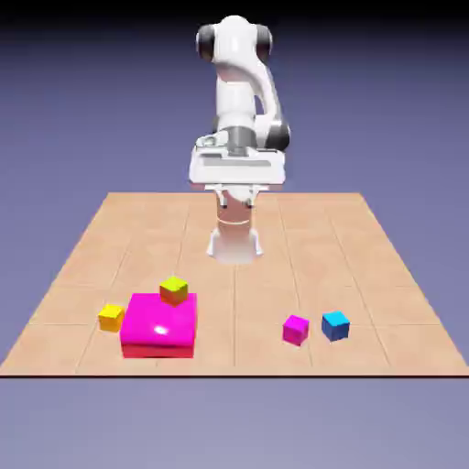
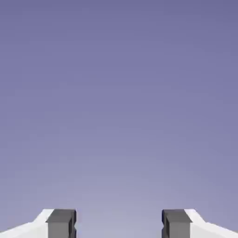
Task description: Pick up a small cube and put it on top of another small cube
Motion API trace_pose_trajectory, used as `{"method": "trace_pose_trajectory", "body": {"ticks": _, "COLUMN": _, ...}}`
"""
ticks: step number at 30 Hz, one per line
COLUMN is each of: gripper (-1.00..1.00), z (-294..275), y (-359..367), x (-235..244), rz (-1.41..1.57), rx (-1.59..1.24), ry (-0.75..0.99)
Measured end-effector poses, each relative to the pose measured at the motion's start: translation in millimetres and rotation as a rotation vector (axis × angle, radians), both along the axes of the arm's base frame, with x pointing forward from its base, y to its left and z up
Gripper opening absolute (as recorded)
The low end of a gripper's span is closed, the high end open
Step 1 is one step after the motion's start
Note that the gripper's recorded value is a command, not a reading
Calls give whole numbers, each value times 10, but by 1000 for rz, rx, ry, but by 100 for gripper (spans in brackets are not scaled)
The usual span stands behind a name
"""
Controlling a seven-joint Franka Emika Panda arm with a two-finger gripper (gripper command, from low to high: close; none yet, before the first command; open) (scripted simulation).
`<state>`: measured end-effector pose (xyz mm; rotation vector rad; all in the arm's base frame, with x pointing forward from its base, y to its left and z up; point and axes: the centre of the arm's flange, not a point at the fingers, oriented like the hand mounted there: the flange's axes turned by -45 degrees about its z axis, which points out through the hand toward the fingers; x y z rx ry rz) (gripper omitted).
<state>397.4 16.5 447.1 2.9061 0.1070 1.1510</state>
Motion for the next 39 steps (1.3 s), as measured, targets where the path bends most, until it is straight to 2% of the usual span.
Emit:
{"method": "trace_pose_trajectory", "body": {"ticks": 11, "gripper": 0, "z": -1219, "y": 1150, "x": 388, "rz": 123, "rx": -68, "ry": 383}}
{"method": "trace_pose_trajectory", "body": {"ticks": 22, "gripper": 0, "z": -2473, "y": 2352, "x": 73, "rz": 243, "rx": -109, "ry": 728}}
{"method": "trace_pose_trajectory", "body": {"ticks": 24, "gripper": 0, "z": -2520, "y": 2402, "x": 46, "rz": 248, "rx": -110, "ry": 742}}
{"method": "trace_pose_trajectory", "body": {"ticks": 29, "gripper": 0, "z": -3170, "y": 2406, "x": 54, "rz": 247, "rx": -109, "ry": 741}}
{"method": "trace_pose_trajectory", "body": {"ticks": 30, "gripper": -100, "z": -3220, "y": 2403, "x": 49, "rz": 248, "rx": -110, "ry": 742}}
{"method": "trace_pose_trajectory", "body": {"ticks": 32, "gripper": -100, "z": -3219, "y": 2403, "x": 49, "rz": 248, "rx": -110, "ry": 741}}
{"method": "trace_pose_trajectory", "body": {"ticks": 37, "gripper": -100, "z": -2562, "y": 2405, "x": 51, "rz": 247, "rx": -108, "ry": 741}}
{"method": "trace_pose_trajectory", "body": {"ticks": 39, "gripper": -100, "z": -2393, "y": 1945, "x": 238, "rz": 90, "rx": -78, "ry": 744}}
